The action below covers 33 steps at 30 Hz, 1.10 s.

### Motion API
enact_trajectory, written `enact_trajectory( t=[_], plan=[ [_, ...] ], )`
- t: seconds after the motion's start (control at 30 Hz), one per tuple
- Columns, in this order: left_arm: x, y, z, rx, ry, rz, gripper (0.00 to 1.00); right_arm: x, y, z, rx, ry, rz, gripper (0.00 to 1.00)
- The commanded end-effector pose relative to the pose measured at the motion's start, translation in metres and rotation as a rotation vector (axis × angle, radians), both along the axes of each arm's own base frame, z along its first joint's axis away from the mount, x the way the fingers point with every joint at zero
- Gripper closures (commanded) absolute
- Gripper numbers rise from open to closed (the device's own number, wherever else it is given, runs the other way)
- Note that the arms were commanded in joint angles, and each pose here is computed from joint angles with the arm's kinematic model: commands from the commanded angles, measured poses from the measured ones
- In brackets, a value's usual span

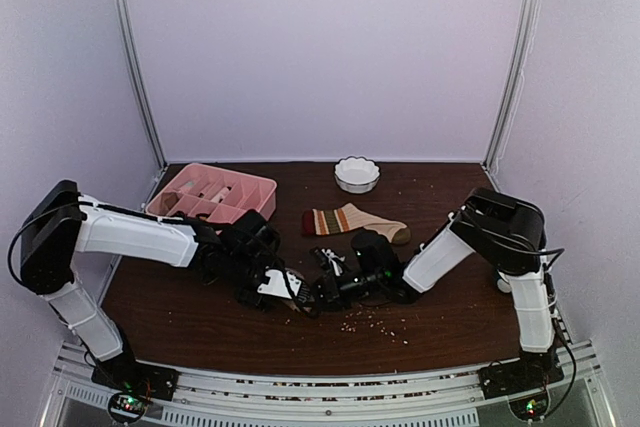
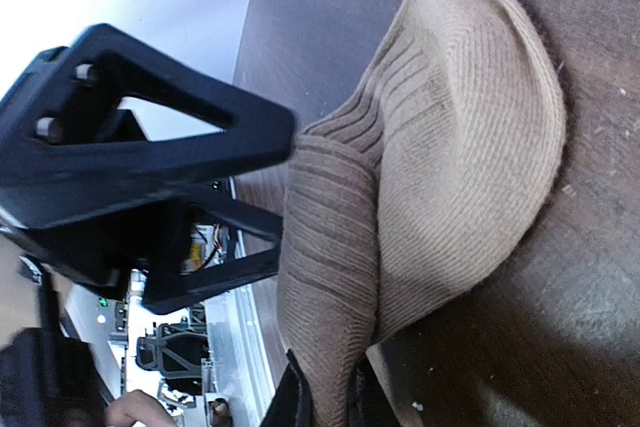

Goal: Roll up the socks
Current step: Pick up the sock from the center of the board.

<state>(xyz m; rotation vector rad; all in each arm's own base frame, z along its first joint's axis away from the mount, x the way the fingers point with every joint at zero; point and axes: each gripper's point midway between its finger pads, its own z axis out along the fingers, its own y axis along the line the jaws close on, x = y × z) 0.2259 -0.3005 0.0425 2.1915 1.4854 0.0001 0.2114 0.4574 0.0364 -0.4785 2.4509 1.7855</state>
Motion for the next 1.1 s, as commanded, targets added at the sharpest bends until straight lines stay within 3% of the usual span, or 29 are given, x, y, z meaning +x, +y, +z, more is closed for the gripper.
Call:
enact_trajectory(
  t=[0.0, 0.1, 0.27, 0.6, 0.73, 0.87, 0.93, 1.0, 1.03, 1.07],
  plan=[
    [0.014, -0.013, -0.006, 0.018, -0.086, -0.047, 0.32, -0.007, -0.008, -0.033, -0.053, 0.080, -0.020, 1.00],
    [0.020, -0.016, -0.007, 0.016, -0.132, -0.055, 0.35, -0.007, -0.008, -0.030, -0.043, 0.083, -0.017, 1.00],
    [0.021, -0.027, -0.007, -0.008, -0.188, -0.075, 0.47, -0.006, -0.005, -0.026, -0.015, 0.090, -0.020, 1.00],
    [0.001, -0.048, 0.010, -0.073, -0.149, -0.122, 0.57, 0.000, 0.004, -0.008, 0.084, 0.106, -0.049, 1.00],
    [-0.004, -0.049, 0.025, -0.098, -0.133, -0.128, 0.73, -0.001, 0.003, -0.007, 0.092, 0.112, -0.049, 1.00],
    [-0.003, -0.046, 0.028, -0.080, -0.125, -0.114, 0.97, -0.002, 0.002, -0.004, 0.103, 0.112, -0.048, 1.00],
    [-0.004, -0.044, 0.028, -0.064, -0.104, -0.105, 1.00, -0.003, 0.001, 0.000, 0.111, 0.103, -0.045, 1.00],
    [-0.006, -0.044, 0.034, -0.062, -0.072, -0.092, 1.00, -0.004, -0.002, -0.001, 0.087, 0.062, -0.045, 0.97],
    [-0.007, -0.043, 0.038, -0.067, -0.050, -0.082, 1.00, -0.003, -0.004, -0.004, 0.054, 0.031, -0.044, 0.88],
    [-0.007, -0.044, 0.045, -0.081, -0.029, -0.073, 1.00, -0.004, -0.007, -0.008, 0.006, -0.010, -0.040, 0.73]
  ],
)
